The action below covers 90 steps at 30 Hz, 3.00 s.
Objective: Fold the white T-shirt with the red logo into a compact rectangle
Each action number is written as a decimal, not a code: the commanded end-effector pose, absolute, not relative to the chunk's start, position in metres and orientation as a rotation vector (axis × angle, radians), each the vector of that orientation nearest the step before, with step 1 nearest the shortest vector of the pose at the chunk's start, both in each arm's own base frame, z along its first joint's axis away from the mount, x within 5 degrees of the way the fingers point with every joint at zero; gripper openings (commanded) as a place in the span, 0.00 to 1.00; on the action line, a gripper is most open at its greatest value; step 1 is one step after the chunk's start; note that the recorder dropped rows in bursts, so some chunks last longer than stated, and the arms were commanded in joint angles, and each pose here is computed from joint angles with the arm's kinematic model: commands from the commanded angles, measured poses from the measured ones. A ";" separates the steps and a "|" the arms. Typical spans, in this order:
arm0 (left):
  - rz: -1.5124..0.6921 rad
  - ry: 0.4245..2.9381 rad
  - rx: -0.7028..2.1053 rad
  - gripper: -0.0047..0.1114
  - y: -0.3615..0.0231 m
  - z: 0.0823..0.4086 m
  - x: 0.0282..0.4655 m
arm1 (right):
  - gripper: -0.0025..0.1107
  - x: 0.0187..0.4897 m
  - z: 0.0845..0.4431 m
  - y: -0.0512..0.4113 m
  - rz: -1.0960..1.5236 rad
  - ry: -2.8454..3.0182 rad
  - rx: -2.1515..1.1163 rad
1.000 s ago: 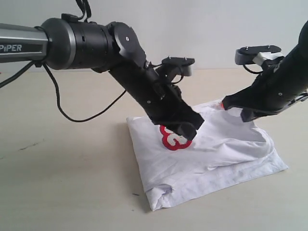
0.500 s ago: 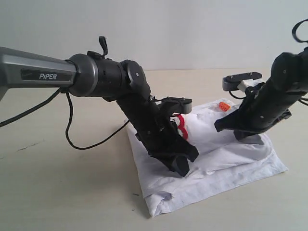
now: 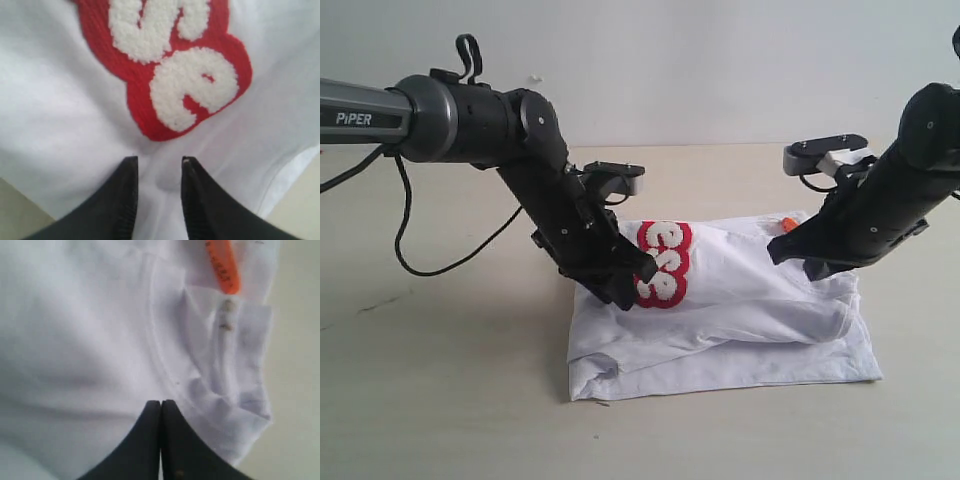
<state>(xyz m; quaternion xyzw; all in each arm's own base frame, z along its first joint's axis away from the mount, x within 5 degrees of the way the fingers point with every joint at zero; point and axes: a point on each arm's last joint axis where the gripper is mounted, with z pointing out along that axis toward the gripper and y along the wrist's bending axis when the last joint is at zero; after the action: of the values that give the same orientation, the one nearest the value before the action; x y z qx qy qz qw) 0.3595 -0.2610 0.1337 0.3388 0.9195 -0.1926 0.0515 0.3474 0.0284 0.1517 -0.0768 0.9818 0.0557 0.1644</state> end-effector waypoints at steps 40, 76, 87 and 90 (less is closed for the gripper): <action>-0.396 2.935 0.730 0.31 -0.211 0.099 0.393 | 0.02 0.338 0.101 0.094 0.411 2.923 -0.354; -0.553 2.858 0.579 0.04 -0.168 0.138 0.328 | 0.02 0.347 0.146 0.063 0.065 2.754 -0.471; -0.546 2.828 0.553 0.04 -0.166 0.122 0.327 | 0.02 0.340 0.119 0.070 0.162 2.876 -0.570; -0.507 2.824 0.568 0.04 -0.164 0.116 0.330 | 0.02 0.336 0.118 0.073 0.220 2.903 -0.587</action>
<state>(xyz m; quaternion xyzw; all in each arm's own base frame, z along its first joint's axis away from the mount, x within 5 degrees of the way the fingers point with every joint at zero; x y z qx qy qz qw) 0.3274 -0.1660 0.1227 0.1860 0.9596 -0.1860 0.0997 0.3404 0.0698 0.1203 -0.1892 0.9748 0.0564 0.1035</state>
